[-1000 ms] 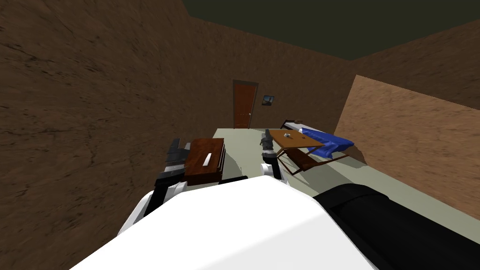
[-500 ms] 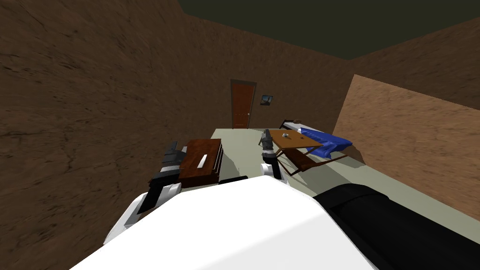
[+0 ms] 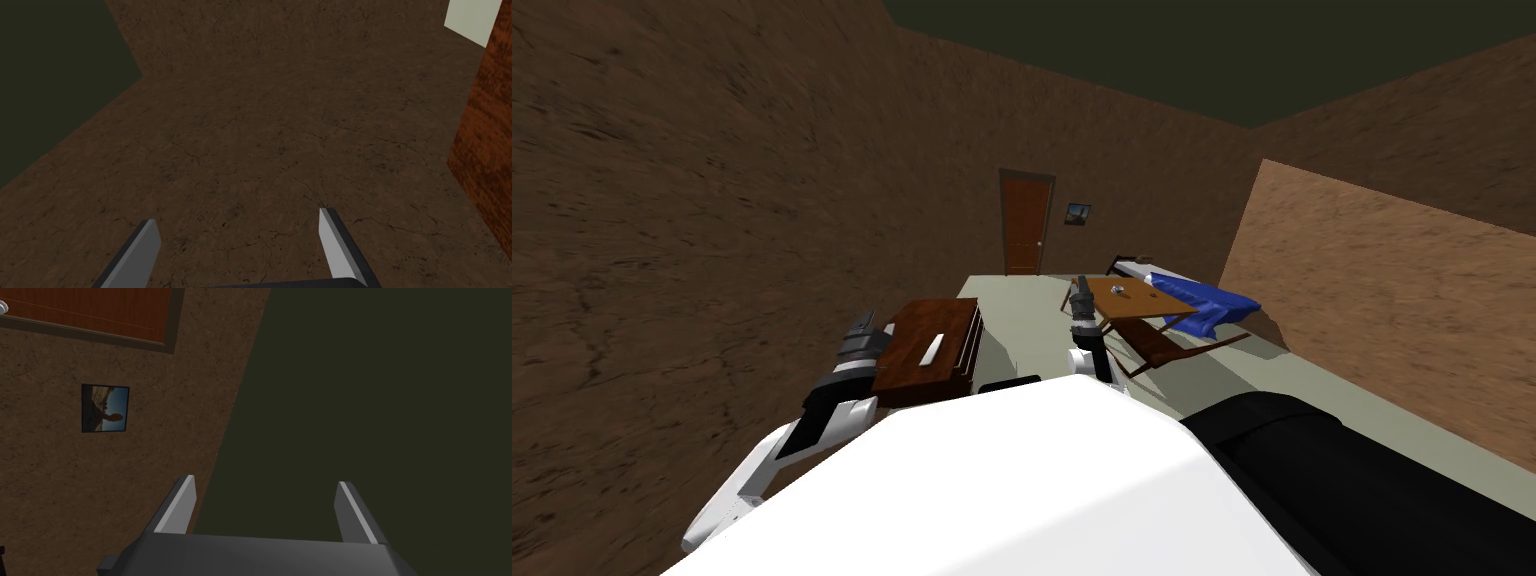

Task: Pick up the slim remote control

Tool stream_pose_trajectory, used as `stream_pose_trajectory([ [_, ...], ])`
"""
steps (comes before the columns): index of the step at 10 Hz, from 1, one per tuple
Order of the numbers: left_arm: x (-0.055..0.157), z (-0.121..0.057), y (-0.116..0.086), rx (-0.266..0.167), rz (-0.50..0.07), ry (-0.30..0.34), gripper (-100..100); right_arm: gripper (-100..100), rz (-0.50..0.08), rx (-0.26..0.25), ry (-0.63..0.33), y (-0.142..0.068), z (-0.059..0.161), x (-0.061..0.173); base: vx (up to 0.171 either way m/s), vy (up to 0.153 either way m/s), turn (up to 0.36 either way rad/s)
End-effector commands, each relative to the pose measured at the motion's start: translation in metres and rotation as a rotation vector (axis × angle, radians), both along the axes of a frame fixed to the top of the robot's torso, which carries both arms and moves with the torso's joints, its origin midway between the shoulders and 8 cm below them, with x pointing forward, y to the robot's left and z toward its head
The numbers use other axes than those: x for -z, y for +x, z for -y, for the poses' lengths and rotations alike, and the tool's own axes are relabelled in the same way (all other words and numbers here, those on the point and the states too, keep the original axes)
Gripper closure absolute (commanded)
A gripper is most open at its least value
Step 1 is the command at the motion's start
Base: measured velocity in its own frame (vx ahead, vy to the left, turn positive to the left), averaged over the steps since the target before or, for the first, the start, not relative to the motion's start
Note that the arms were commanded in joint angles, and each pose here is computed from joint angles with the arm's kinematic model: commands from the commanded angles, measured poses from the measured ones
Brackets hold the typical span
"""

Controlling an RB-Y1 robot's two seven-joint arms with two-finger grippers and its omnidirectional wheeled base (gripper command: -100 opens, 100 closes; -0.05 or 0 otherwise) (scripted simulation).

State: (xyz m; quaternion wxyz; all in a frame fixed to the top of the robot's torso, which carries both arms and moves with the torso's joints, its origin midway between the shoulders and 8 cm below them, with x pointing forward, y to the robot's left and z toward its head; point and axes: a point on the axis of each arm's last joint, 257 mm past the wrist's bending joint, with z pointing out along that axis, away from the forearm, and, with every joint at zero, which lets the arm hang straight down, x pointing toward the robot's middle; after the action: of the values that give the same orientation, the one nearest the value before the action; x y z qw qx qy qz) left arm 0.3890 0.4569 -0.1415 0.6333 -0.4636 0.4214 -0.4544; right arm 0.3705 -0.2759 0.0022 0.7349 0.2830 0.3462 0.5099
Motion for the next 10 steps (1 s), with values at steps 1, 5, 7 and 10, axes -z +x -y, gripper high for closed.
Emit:
stream_pose_trajectory([
  [1, 0.013, -0.029, 0.001, -0.047, -0.043, -0.028, -100, 0, 0.000, 0.000, 0.000, 0.000, 0.000, 0.000, 0.068, -0.091, -0.016],
  [5, 0.046, -0.089, -0.008, -0.154, -0.135, -0.096, -100, 0, 0.000, 0.000, 0.000, 0.000, 0.000, 0.000, 0.060, -0.100, -0.009],
  [7, 0.058, -0.095, -0.012, -0.168, -0.158, -0.105, -100, 0, 0.000, 0.000, 0.000, 0.000, 0.000, 0.000, 0.052, -0.054, -0.002],
  [10, 0.076, -0.125, -0.021, -0.229, -0.204, -0.147, -100, 0, 0.000, 0.000, 0.000, 0.000, 0.000, 0.000, 0.051, -0.047, -0.006],
])
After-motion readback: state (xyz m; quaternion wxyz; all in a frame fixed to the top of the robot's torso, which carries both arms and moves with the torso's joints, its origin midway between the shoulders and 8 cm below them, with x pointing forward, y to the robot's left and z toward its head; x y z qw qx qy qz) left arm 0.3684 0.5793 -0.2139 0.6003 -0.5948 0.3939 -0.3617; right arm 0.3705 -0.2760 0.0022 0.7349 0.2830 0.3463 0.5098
